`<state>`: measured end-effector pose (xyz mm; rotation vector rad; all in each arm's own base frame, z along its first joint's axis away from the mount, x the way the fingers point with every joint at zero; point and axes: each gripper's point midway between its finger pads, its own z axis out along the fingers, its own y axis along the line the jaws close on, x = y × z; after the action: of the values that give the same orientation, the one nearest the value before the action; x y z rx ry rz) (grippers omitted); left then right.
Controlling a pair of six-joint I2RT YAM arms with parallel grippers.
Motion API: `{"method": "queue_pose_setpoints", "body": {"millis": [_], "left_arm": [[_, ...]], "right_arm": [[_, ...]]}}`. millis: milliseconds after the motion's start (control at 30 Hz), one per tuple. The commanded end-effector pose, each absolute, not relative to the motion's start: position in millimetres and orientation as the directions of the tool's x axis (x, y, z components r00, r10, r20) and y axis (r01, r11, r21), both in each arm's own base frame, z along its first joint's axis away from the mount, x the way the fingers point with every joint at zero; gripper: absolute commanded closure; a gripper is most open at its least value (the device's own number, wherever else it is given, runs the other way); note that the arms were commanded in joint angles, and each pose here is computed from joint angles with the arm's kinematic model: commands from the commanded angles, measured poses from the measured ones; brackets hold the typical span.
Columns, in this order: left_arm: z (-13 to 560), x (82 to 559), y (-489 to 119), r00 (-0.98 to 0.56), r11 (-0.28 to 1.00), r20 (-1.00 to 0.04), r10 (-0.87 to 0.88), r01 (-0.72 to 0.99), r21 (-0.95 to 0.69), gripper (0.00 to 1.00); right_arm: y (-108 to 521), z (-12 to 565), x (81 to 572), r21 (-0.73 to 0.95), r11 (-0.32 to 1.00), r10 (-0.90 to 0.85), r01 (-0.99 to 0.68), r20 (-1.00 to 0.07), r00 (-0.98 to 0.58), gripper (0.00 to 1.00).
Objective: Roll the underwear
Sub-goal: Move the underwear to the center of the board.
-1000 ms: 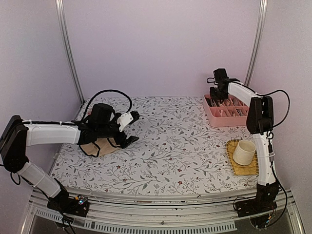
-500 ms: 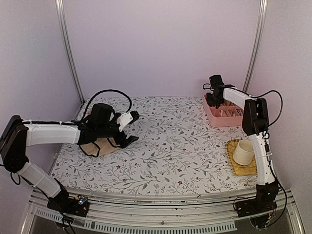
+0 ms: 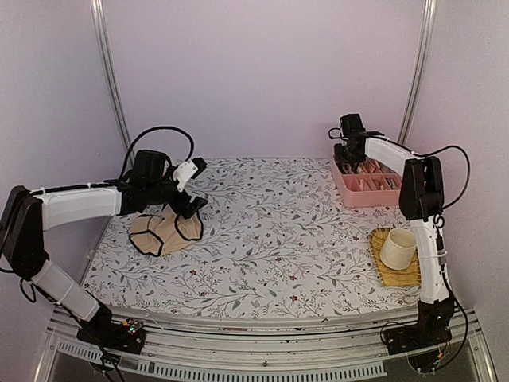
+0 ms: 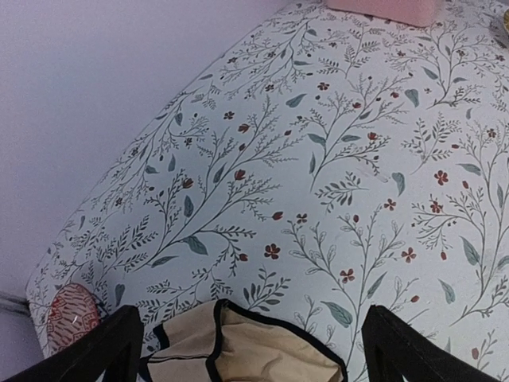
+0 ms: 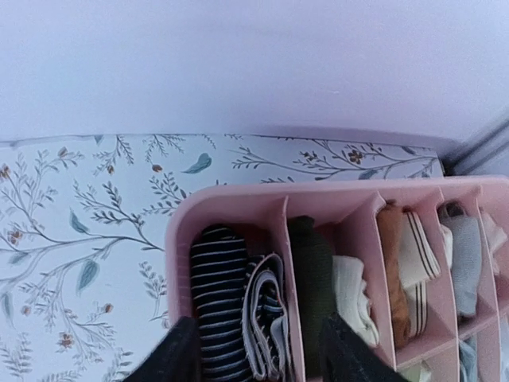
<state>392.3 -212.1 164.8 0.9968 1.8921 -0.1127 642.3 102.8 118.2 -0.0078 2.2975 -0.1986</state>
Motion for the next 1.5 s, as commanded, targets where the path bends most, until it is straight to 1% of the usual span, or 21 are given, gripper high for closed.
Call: {"method": "queue_pose_setpoints", "body": {"millis": [0, 100, 167, 267, 367, 433, 567, 667, 733, 800, 833, 933, 967, 1100, 1200, 1267, 1300, 1333, 1367, 1433, 1467], "left_arm": [[150, 396, -178, -0.302, 0.684, -0.721, 0.624, 0.657, 0.316, 0.01], [133, 390, -157, -0.342, 0.669, -0.663, 0.666, 0.667, 0.328, 0.01], [119, 384, -144, -0.36, 0.651, -0.614, 0.702, 0.673, 0.35, 0.02], [100, 370, -134, -0.362, 0.612, -0.556, 0.748, 0.699, 0.369, 0.09], [82, 353, -137, -0.347, 0.565, -0.531, 0.773, 0.756, 0.329, 0.22], [71, 344, -139, -0.365, 0.551, -0.51, 0.779, 0.786, 0.279, 0.26], [51, 335, -137, -0.423, 0.565, -0.468, 0.776, 0.796, 0.218, 0.34], [36, 332, -133, -0.459, 0.582, -0.436, 0.774, 0.786, 0.207, 0.4], [26, 331, -131, -0.479, 0.595, -0.421, 0.771, 0.777, 0.206, 0.42], [20, 333, -129, -0.491, 0.608, -0.413, 0.767, 0.762, 0.222, 0.52], [16, 333, -129, -0.494, 0.609, -0.409, 0.767, 0.761, 0.223, 0.54], [6, 325, -138, -0.496, 0.592, -0.393, 0.774, 0.788, 0.172, 0.7], [4, 322, -142, -0.495, 0.584, -0.387, 0.778, 0.797, 0.154, 0.72], [-4, 297, -167, -0.453, 0.506, -0.367, 0.812, 0.86, 0.059, 0.73], [-4, 278, -196, -0.431, 0.434, -0.38, 0.818, 0.897, -0.083, 0.73], [-2, 272, -217, -0.425, 0.395, -0.39, 0.817, 0.905, -0.157, 0.71], [-1, 270, -229, -0.419, 0.375, -0.399, 0.816, 0.908, -0.187, 0.69], [1, 268, -242, -0.412, 0.352, -0.407, 0.815, 0.911, -0.216, 0.65], [4, 266, -256, -0.403, 0.328, -0.415, 0.816, 0.913, -0.242, 0.59], [17, 264, -283, -0.402, 0.285, -0.447, 0.799, 0.908, -0.307, 0.39], [31, 263, -297, -0.401, 0.252, -0.479, 0.781, 0.904, -0.346, 0.29]], "right_arm": [[124, 260, 613, -0.141, 0.989, -0.101, 0.049, -0.876, -0.472, 0.34], [153, 284, 586, -0.161, 0.987, -0.15, -0.009, -0.894, -0.423, 0.13], [179, 294, 567, -0.187, 0.981, -0.192, -0.05, -0.898, -0.396, 0.02], [228, 301, 536, -0.23, 0.964, -0.263, -0.131, -0.895, -0.361, 0.01], [271, 302, 507, -0.219, 0.95, -0.287, -0.224, -0.895, -0.342, 0.01], [297, 297, 484, -0.198, 0.938, -0.292, -0.286, -0.895, -0.338, 0.01], [337, 275, 432, -0.173, 0.907, -0.31, -0.384, -0.892, -0.33, 0.01], [349, 254, 399, -0.133, 0.894, -0.294, -0.429, -0.895, -0.336, 0.01], [352, 243, 381, -0.103, 0.889, -0.277, -0.447, -0.897, -0.344, 0.01], [349, 224, 365, -0.093, 0.882, -0.279, -0.462, -0.893, -0.353, 0.01], [350, 221, 359, -0.086, 0.878, -0.276, -0.472, -0.896, -0.349, 0.01], [345, 206, 347, -0.081, 0.878, -0.276, -0.472, -0.891, -0.361, 0.01], [344, 202, 344, -0.079, 0.879, -0.277, -0.47, -0.887, -0.369, 0.01], [343, 193, 322, -0.106, 0.873, -0.308, -0.476, -0.876, -0.37, 0.01], [337, 201, 311, -0.089, 0.88, -0.277, -0.467, -0.895, -0.349, 0.01], [331, 209, 308, -0.074, 0.887, -0.248, -0.456, -0.909, -0.335, 0.01], [326, 212, 308, -0.07, 0.894, -0.233, -0.442, -0.916, -0.326, 0.01], [322, 218, 307, -0.066, 0.9, -0.218, -0.432, -0.925, -0.313, 0.01], [318, 223, 306, -0.064, 0.903, -0.207, -0.424, -0.932, -0.299, 0.01], [312, 229, 306, -0.064, 0.908, -0.192, -0.415, -0.942, -0.275, 0.01], [310, 230, 305, -0.063, 0.909, -0.188, -0.412, -0.944, -0.27, 0.01]]}}
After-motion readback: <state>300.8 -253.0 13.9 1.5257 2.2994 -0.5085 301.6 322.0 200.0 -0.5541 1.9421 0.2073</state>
